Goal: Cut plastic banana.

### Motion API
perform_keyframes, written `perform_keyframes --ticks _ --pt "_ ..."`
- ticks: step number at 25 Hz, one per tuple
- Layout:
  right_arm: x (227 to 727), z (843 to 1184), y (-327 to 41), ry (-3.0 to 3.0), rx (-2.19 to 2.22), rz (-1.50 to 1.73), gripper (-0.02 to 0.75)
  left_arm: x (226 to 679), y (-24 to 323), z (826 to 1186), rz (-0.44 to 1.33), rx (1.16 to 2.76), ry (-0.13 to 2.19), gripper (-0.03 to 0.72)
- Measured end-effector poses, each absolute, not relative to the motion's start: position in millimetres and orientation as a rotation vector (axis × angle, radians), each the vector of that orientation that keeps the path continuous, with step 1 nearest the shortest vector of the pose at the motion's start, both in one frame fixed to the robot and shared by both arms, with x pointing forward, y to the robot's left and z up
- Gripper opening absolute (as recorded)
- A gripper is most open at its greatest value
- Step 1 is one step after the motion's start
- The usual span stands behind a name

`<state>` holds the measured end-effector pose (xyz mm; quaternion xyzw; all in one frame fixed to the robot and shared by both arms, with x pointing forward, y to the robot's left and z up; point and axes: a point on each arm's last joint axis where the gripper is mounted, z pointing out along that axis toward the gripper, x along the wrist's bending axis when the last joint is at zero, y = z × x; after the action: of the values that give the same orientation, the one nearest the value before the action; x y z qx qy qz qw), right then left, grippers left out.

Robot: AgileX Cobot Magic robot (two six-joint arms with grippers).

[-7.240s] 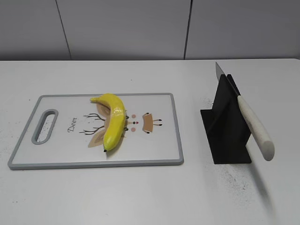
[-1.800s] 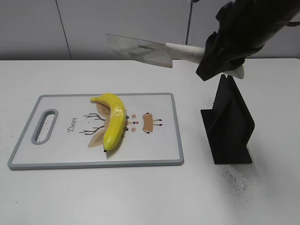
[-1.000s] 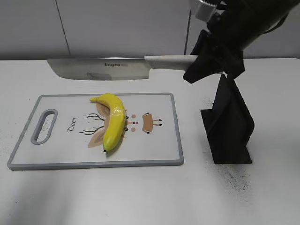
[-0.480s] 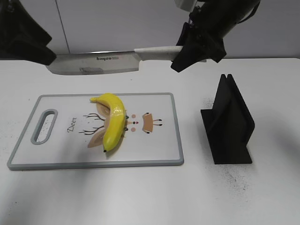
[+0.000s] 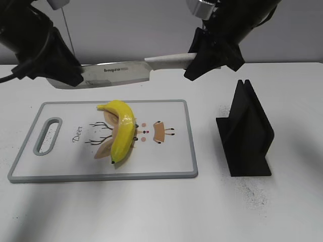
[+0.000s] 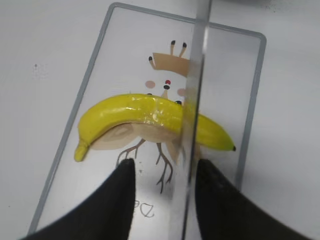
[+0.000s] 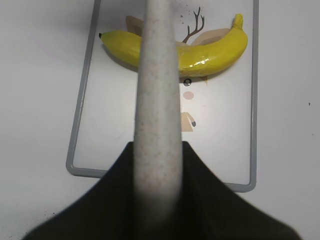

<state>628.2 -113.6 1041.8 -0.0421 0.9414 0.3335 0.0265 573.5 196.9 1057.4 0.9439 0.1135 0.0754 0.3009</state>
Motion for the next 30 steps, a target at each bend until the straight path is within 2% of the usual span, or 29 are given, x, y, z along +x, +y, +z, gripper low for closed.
perform_keyframes --ticks 2,4,6,11,15,20,26,30 --pt "630.3 1035.9 -112.5 2.920 -0.119 1.037 0.162 576.4 197.3 1056.3 0.228 2.502 0.315 0.253" --pt "633.0 1030.5 -110.9 2.922 -0.094 1.054 0.162 577.4 197.8 1055.9 0.240 2.506 0.317 0.078" --pt "634.8 1028.2 -109.9 2.917 -0.081 1.070 0.162 577.5 198.3 1054.6 0.239 2.517 0.307 0.016" --pt "635.9 1025.8 -110.4 2.922 -0.071 1.055 0.162 582.0 196.7 1043.3 0.205 2.533 0.303 -0.002" --pt "640.0 1011.4 -110.8 2.977 0.041 1.015 0.164 591.0 195.4 1027.0 0.189 2.542 0.323 -0.002" --pt "645.4 979.1 -106.1 3.062 0.160 0.824 0.167 605.4 191.4 995.4 0.168 2.566 0.347 -0.001" --pt "651.8 915.6 -91.1 3.115 0.182 0.539 0.169 625.1 186.5 931.6 0.103 2.613 0.406 0.023" --pt "652.0 912.3 -88.2 3.113 0.184 0.473 0.171 627.8 183.5 931.3 0.120 2.621 0.389 0.026"
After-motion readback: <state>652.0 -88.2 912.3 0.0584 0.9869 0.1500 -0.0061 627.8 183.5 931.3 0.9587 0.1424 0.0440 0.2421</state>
